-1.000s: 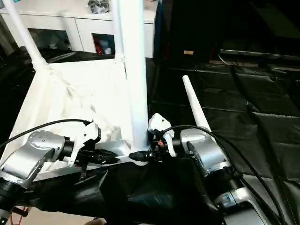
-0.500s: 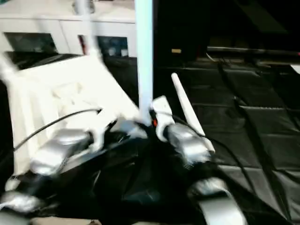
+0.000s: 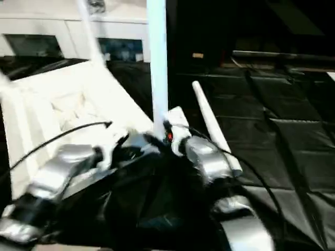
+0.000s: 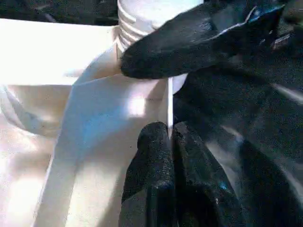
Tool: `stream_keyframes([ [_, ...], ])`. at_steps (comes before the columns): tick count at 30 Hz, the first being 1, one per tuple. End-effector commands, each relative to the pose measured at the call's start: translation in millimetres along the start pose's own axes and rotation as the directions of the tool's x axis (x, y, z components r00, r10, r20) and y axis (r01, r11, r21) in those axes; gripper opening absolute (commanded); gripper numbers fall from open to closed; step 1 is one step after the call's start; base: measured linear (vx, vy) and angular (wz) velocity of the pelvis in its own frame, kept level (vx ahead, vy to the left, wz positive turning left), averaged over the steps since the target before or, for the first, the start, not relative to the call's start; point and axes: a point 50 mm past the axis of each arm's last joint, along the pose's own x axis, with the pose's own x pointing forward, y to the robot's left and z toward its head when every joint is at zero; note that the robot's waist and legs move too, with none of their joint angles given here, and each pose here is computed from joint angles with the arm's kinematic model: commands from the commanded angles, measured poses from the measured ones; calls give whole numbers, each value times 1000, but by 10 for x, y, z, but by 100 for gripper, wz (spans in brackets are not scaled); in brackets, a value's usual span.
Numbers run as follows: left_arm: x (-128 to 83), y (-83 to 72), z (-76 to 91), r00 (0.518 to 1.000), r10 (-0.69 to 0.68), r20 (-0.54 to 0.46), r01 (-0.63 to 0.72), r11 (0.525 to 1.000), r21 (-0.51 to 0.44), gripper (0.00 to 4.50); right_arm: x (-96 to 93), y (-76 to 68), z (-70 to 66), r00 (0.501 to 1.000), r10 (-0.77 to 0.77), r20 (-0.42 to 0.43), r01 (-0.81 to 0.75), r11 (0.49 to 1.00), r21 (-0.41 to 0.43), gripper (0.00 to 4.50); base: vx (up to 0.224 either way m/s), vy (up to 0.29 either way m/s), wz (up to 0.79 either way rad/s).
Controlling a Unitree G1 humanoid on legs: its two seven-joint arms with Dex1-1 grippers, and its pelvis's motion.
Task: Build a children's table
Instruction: Rotate leg to tighten
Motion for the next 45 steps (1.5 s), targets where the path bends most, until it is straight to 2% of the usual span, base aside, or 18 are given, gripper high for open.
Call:
stream_keyframes([
  [1,56,-141,186,989,-127,71,121,989,79,0,65,173,114,986,166,36,-164,985,-55,372,0,0,0],
  [4,-66,-171,135,970,-239,40,233,965,119,0,-136,182,117,946,323,-6,-323,942,-95,372,0,0,0],
  [9,-172,-206,86,939,-344,-3,341,931,128,0,-311,216,75,887,451,-98,-460,882,-105,372,0,0,0],
  [15,-198,-217,61,924,-381,-35,382,913,142,0,-356,264,37,856,496,-147,-512,853,-104,337,0,0,0],
  [24,-160,-194,68,938,-346,-18,345,927,148,0,-336,355,-17,841,517,-160,-533,842,-81,268,0,0,0],
  [28,-70,-121,120,973,-229,29,223,966,126,0,-240,347,-52,900,422,-111,-428,903,-34,264,0,0,0],
  [30,-13,-81,151,987,-155,45,149,983,106,0,-138,289,-74,952,292,-90,-294,956,-17,262,0,0,0],
  [32,11,-70,165,991,-128,49,123,988,98,0,-97,266,-87,969,234,-83,-235,972,-14,261,0,0,0],
  [33,49,-52,187,995,-83,57,79,994,78,0,-39,222,-113,986,144,-82,-143,990,14,260,0,0,0],
  [34,49,-52,187,995,-83,57,79,994,78,0,-39,222,-113,986,144,-82,-143,990,14,260,0,0,0],
  [35,87,-41,213,997,-47,66,43,997,65,0,9,190,-134,994,70,-84,-68,997,31,259,0,0,0],
  [36,184,-26,278,994,42,103,-42,999,-7,0,123,148,-188,992,-66,-105,77,992,99,258,0,0,0],
  [39,296,-48,318,987,114,112,-111,993,-34,0,274,186,-199,979,-155,-132,174,974,144,258,0,0,0],
  [41,337,-67,328,986,127,109,-123,992,-35,0,332,217,-182,977,-165,-131,185,971,155,258,0,0,0],
  [42,363,-99,350,986,114,120,-111,993,-32,0,376,250,-136,984,-148,-103,163,973,162,258,0,0,0],
  [43,365,-103,353,986,112,121,-109,994,-31,0,379,253,-131,984,-146,-100,161,973,163,292,0,0,0],
  [44,369,-117,359,987,101,123,-99,995,-22,0,388,258,-110,986,-139,-88,152,974,168,292,0,0,0],
  [45,364,-137,361,989,80,122,-81,997,0,0,392,262,-80,991,-118,-68,129,975,182,326,0,0,0],
])
